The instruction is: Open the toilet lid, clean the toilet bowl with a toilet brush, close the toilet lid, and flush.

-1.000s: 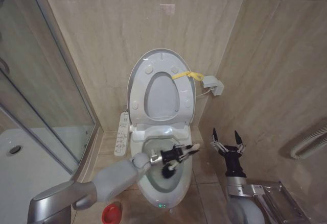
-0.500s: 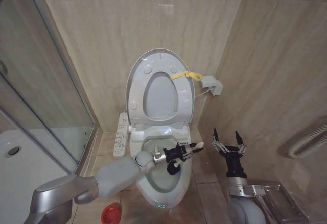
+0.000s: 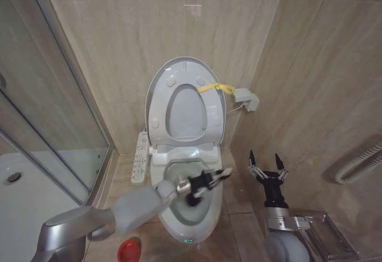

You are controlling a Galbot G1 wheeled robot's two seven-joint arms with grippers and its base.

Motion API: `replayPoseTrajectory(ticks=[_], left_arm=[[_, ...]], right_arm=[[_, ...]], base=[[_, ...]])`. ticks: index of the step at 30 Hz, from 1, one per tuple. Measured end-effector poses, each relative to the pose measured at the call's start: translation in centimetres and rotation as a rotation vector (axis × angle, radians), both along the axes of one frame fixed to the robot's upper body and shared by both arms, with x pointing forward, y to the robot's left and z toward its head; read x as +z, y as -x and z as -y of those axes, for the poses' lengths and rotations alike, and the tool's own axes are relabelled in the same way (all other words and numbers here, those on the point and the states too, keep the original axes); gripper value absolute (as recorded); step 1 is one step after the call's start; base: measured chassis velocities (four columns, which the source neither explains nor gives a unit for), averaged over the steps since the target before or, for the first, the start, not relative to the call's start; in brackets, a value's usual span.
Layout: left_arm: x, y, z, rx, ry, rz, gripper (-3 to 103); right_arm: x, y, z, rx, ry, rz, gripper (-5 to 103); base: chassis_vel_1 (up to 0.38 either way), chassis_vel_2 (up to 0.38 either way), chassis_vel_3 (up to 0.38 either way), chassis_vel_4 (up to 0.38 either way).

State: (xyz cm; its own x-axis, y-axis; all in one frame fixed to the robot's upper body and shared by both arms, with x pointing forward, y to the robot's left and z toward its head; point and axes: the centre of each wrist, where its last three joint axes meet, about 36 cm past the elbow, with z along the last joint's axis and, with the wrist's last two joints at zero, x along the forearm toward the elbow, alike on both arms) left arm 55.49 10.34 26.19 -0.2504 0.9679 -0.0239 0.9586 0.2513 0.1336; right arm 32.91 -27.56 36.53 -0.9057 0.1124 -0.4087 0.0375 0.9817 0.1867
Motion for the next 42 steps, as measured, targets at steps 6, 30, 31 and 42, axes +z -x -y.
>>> replayPoseTrajectory(ticks=[6, 30, 31, 42], left_arm=[[2.9, -0.2, 3.0, -0.016, 0.091, 0.022, 20], [3.1, -1.1, 4.0, 0.003, 0.086, 0.064, 21], [4.1, -1.4, 5.0, -0.004, 0.109, 0.072, 21], [2.9, -4.0, 2.7, 0.027, 0.023, 0.124, 21]], right_arm=[[0.0, 0.0, 0.3, -0.003, 0.006, 0.0, 100], [0.5, 0.5, 1.5, -0.003, 0.024, 0.01, 100], [0.5, 0.5, 1.6, -0.004, 0.025, 0.01, 100], [0.6, 0.4, 1.4, 0.002, 0.022, 0.01, 100]], base=[[0.018, 0.006, 0.005, 0.004], [0.0, 0.0, 0.0, 0.0], [0.0, 0.0, 0.0, 0.0], [0.0, 0.0, 0.0, 0.0]])
